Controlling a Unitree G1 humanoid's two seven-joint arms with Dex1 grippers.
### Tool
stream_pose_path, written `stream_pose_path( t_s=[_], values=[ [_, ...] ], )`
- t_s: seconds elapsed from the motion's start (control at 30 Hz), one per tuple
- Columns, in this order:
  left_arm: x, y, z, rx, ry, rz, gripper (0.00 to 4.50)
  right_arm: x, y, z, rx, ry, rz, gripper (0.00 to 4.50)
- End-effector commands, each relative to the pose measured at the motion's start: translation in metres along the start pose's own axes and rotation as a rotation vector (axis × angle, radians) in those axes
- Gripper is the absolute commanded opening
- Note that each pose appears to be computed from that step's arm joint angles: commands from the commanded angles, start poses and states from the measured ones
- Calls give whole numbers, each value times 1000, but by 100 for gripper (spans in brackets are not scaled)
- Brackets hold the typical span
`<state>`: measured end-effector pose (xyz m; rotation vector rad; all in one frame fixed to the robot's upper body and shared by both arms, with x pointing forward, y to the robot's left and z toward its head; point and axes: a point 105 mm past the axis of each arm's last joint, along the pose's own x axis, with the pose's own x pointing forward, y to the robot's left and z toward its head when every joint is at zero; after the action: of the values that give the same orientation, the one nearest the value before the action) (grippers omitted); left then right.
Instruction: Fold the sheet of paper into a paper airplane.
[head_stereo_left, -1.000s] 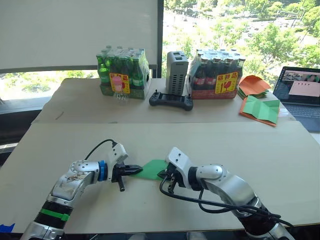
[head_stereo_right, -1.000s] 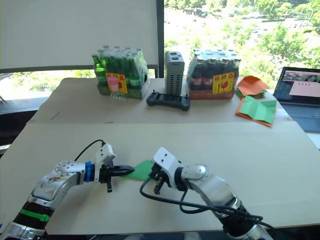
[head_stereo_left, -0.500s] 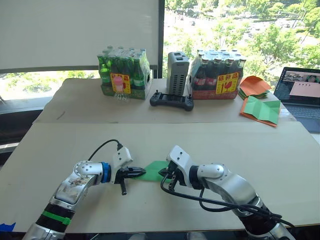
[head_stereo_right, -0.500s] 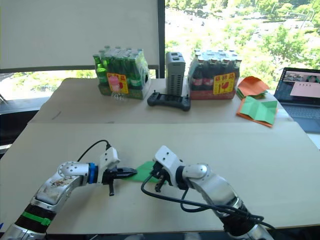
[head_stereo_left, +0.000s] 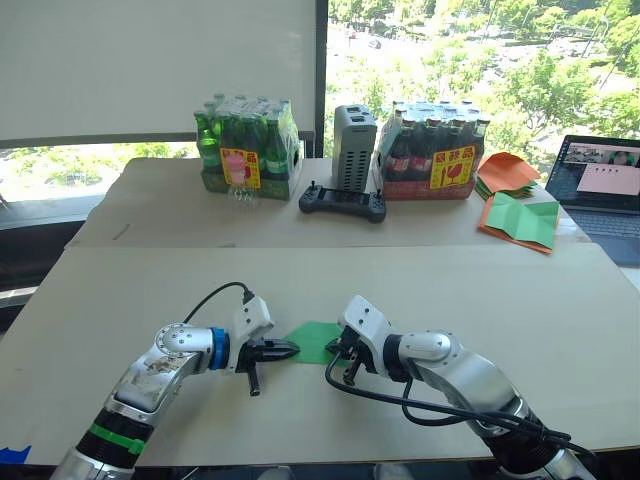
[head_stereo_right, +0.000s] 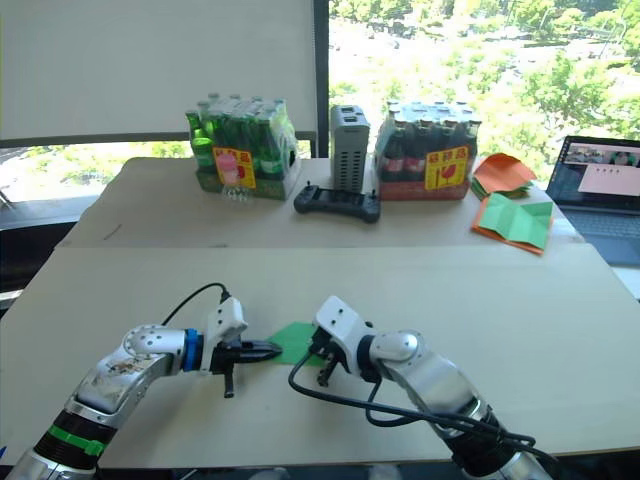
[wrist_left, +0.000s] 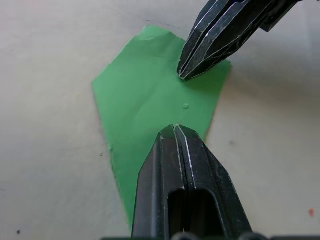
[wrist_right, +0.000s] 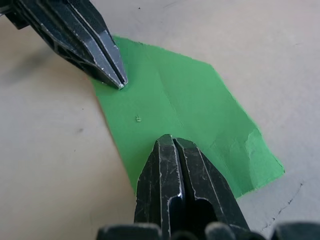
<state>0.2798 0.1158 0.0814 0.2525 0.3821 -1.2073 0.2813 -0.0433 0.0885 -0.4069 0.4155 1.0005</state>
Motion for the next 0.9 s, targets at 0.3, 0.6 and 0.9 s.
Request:
stream_pose_path(
  t_s=[0.3,0.6,0.9],
  values=[
    [3,6,-15,-40,26,34,3,-6,0,-4,10,16,-1,0],
    [-1,17,-16,-44,37,72,3,-9,-1,2,10,-15,-7,0],
    [3,6,-22,-44,44,58,0,-33,-41,25,95,-127,-116,125]
  ],
)
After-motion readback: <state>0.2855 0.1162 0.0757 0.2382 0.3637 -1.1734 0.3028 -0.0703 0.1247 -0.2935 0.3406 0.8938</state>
